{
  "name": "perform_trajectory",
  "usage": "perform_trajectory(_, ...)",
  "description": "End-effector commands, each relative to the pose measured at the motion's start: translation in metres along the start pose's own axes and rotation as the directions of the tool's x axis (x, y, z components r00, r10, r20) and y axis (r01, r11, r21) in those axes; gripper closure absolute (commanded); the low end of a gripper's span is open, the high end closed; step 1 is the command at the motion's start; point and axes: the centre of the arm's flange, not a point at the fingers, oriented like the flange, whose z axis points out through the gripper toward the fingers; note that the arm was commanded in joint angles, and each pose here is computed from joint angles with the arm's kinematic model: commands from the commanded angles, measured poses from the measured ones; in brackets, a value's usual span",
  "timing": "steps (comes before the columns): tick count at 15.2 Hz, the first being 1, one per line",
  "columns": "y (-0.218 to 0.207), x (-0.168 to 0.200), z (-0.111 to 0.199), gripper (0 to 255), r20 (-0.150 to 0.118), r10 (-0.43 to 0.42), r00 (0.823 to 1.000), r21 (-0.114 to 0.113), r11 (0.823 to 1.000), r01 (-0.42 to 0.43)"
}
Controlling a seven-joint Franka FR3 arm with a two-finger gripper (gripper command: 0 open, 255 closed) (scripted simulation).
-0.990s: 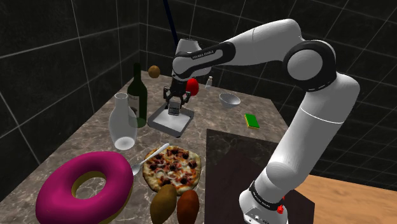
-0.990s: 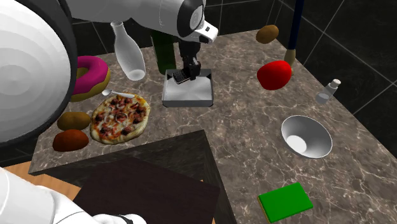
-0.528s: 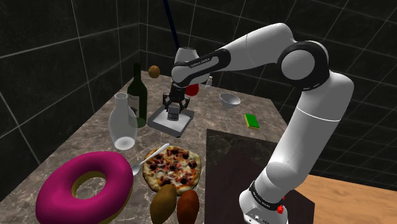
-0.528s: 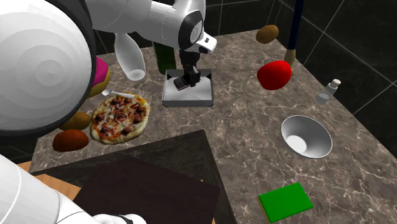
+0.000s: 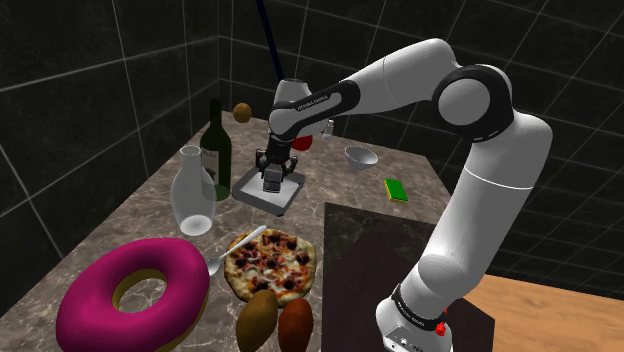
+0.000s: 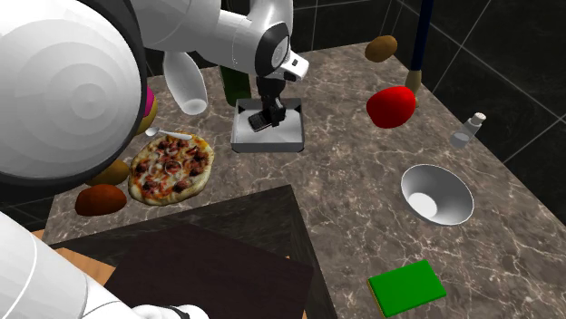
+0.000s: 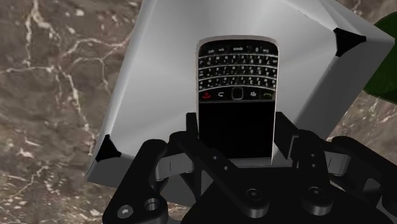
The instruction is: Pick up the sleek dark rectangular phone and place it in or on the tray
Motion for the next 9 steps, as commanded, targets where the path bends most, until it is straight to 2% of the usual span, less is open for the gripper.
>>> perform_trajectory(1,0.000,0.000,0.000,255,0.000,0.000,1.000,0.000,1.000,0.000)
perform_trajectory(2,0.000,0.000,0.000,0,0.000,0.000,1.000,0.000,1.000,0.000)
perform_trajectory(7,0.000,0.000,0.000,0,0.000,0.000,1.000,0.000,1.000,0.000)
perform_trajectory(9,0.000,0.000,-0.026,0,0.000,0.000,1.000,0.000,1.000,0.000)
